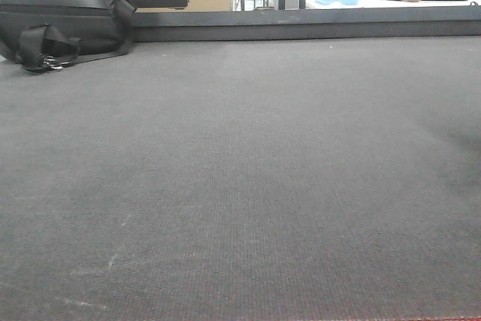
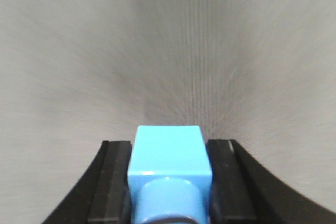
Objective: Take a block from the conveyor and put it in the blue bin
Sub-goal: 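Close the left gripper on the green block and right on the blue block, then lift both held blocks up off the conveyor belt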
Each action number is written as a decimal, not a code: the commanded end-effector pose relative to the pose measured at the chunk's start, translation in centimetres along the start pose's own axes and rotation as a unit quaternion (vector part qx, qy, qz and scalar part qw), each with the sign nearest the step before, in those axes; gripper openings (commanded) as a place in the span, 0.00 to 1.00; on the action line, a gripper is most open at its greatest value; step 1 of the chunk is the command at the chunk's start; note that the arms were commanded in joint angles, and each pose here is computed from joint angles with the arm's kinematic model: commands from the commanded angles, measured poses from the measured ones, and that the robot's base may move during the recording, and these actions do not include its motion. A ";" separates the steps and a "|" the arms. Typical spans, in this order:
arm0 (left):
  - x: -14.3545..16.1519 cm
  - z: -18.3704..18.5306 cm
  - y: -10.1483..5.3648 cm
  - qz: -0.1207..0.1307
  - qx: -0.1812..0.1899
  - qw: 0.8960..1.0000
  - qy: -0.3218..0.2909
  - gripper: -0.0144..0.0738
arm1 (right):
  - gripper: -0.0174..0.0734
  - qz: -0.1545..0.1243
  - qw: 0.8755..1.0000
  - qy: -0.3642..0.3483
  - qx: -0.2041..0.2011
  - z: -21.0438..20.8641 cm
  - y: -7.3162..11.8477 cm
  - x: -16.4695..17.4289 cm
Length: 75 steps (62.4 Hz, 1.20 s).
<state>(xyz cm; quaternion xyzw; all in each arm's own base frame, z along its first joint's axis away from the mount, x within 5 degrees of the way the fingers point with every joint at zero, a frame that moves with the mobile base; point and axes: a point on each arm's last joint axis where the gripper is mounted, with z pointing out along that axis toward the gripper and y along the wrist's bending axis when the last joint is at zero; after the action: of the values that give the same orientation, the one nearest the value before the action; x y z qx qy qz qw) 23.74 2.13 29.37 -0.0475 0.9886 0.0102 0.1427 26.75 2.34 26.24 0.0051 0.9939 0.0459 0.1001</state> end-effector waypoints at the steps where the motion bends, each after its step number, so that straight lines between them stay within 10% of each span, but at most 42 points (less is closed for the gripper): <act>1: -0.9 1.1 0.0 0.020 0.002 1.000 0.001 0.04 | 0.01 0.002 0.999 -0.035 -0.003 -2.3 0.0 0.2; 12: -2.2 3.2 0.2 0.040 -0.010 0.999 0.003 0.09 | 0.01 -0.001 0.998 -0.061 -0.005 -3.8 0.1 0.7; 33: -3.3 5.6 0.4 0.049 -0.019 0.999 0.006 0.67 | 0.01 0.004 0.999 -0.049 -0.016 -3.9 0.3 1.0; 63: -3.8 10.1 0.3 0.059 -0.014 0.996 0.063 0.57 | 0.01 0.005 0.998 -0.053 -0.017 -3.9 0.3 0.9; 75: -3.8 10.1 0.3 0.059 -0.014 0.996 0.064 0.34 | 0.01 0.005 0.998 -0.056 -0.017 -3.9 0.3 0.8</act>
<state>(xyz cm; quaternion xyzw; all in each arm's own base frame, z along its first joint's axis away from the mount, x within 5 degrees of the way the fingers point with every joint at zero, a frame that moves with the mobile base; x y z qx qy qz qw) 30.10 3.09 20.53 0.0075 0.9969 0.0305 0.0726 25.15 2.51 29.45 0.0083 0.9878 0.0641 0.1419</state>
